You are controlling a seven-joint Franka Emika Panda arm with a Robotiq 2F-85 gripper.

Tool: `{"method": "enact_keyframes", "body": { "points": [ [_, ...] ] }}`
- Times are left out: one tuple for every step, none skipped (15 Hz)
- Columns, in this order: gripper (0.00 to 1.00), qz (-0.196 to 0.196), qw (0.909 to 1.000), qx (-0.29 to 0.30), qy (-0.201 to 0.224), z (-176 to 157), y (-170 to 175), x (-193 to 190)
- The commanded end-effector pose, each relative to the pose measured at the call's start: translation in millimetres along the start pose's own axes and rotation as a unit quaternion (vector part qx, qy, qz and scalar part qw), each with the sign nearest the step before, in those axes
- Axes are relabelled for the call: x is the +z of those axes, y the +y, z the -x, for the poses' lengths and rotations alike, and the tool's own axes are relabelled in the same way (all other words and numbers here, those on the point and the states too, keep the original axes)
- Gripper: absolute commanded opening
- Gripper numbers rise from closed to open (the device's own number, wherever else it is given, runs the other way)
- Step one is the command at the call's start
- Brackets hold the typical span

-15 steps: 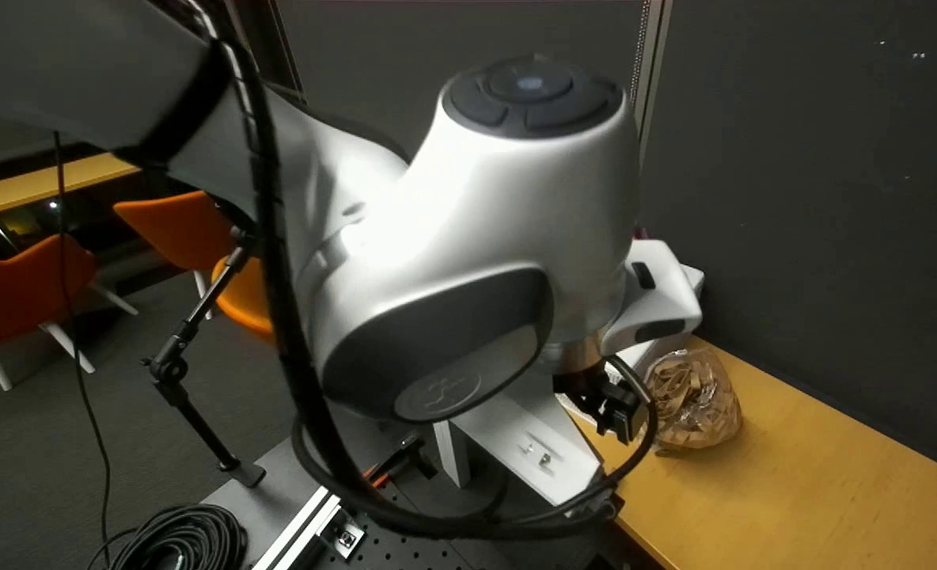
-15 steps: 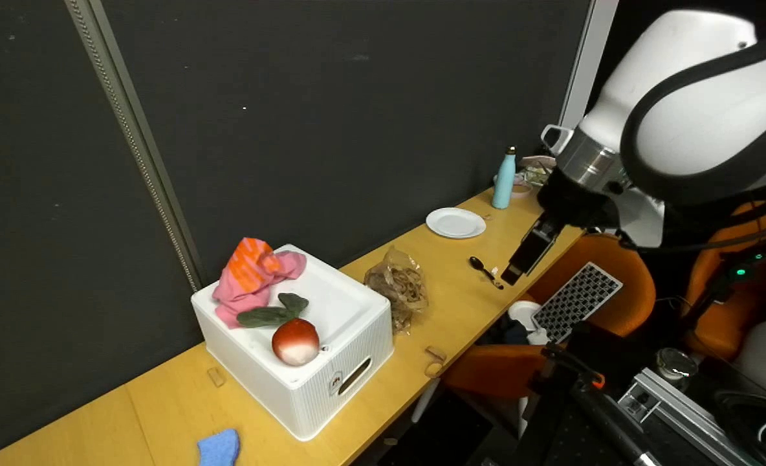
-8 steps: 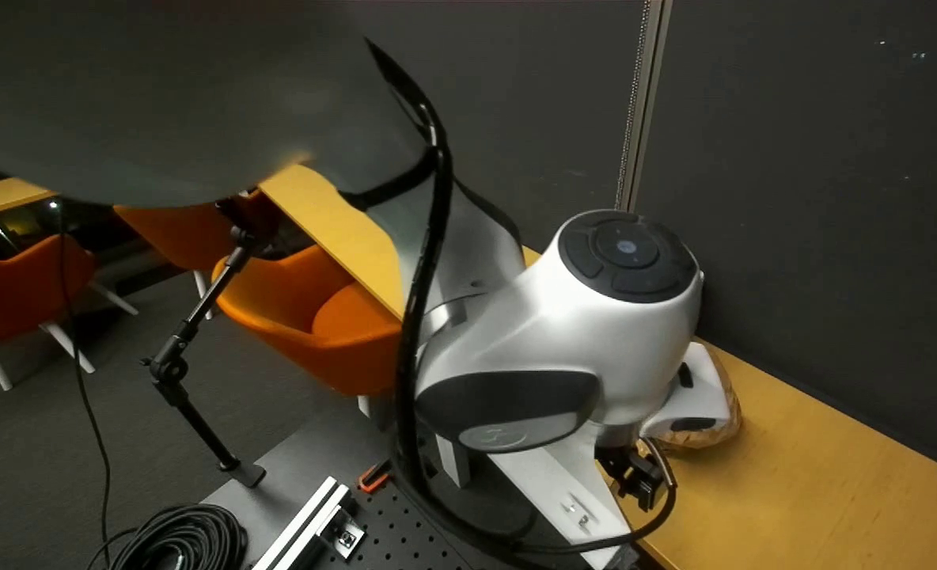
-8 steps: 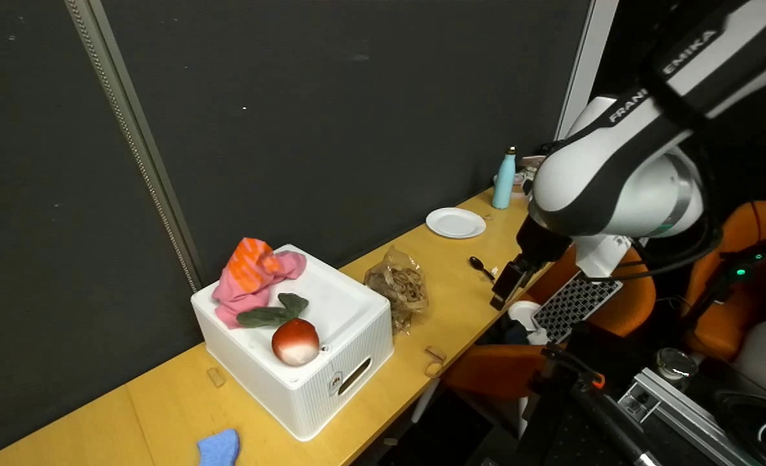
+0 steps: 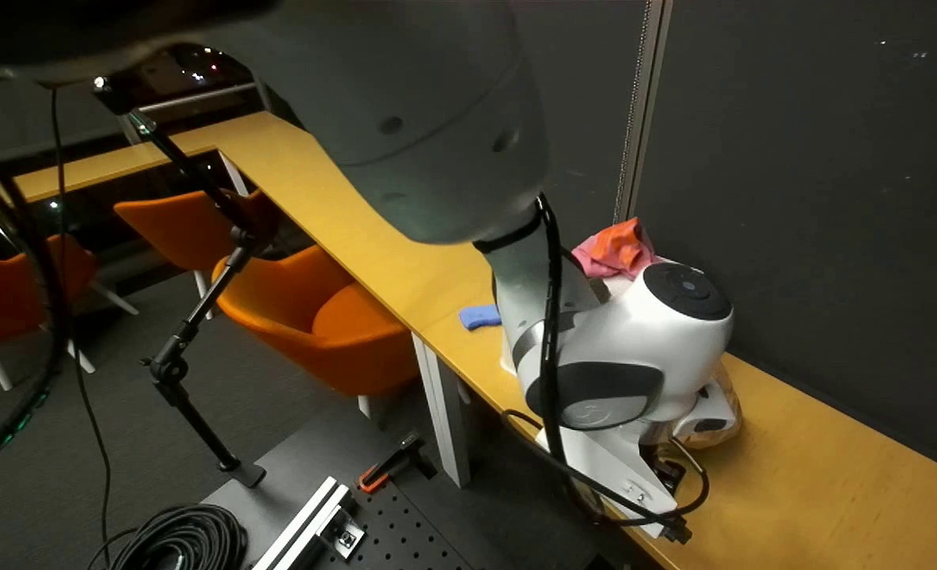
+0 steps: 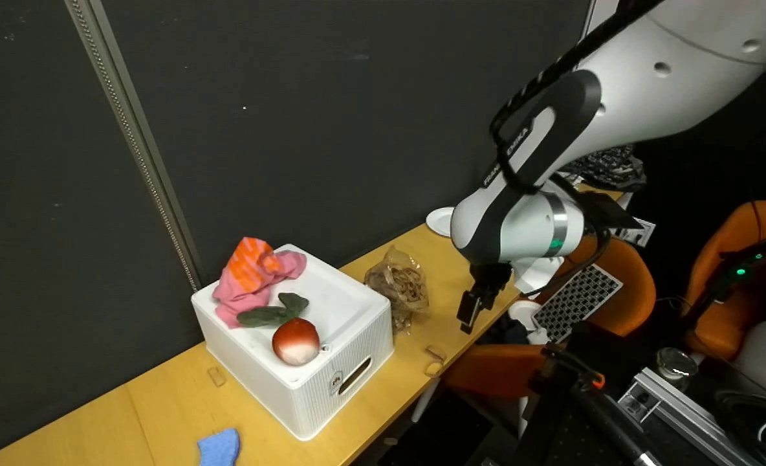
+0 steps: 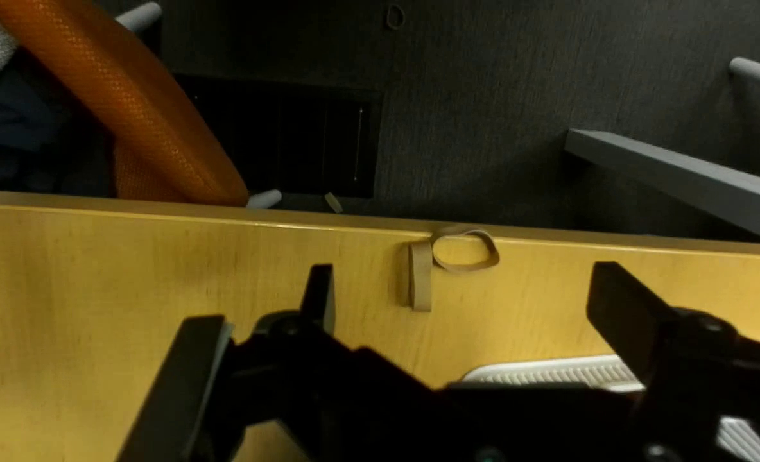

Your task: Pick up the rubber band from the table and put it in the clear rubber band bag

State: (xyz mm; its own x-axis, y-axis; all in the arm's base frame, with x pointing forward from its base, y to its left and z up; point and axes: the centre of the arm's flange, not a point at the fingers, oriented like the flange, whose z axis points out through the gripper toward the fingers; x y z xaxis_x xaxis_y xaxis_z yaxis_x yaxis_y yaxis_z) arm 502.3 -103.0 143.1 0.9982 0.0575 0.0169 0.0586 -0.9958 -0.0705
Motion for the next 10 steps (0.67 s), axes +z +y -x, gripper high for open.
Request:
{"method": "enact_keyframes", "body": {
  "points": [
    [1.0, 0.008, 0.9992, -0.006, -0.039, -40, 20, 38],
    [1.0, 0.01, 0.9992, -0.006, -0.039, -46, 25, 47],
    [1.0, 0.012, 0.9992, -0.009, -0.038, -51, 30, 55],
    [1.0, 0.012, 0.9991, -0.011, -0.039, -54, 32, 62],
    [1.0, 0.011, 0.9991, -0.017, -0.038, -58, 31, 72],
    [1.0, 0.009, 0.999, -0.022, -0.038, -60, 27, 79],
    [1.0, 0.006, 0.9988, -0.024, -0.042, -61, 22, 85],
    [1.0, 0.003, 0.9986, -0.03, -0.044, -62, 17, 92],
    [1.0, 0.001, 0.9984, -0.035, -0.044, -64, 13, 101],
    [1.0, -0.001, 0.9982, -0.038, -0.046, -66, 9, 108]
  ]
}}
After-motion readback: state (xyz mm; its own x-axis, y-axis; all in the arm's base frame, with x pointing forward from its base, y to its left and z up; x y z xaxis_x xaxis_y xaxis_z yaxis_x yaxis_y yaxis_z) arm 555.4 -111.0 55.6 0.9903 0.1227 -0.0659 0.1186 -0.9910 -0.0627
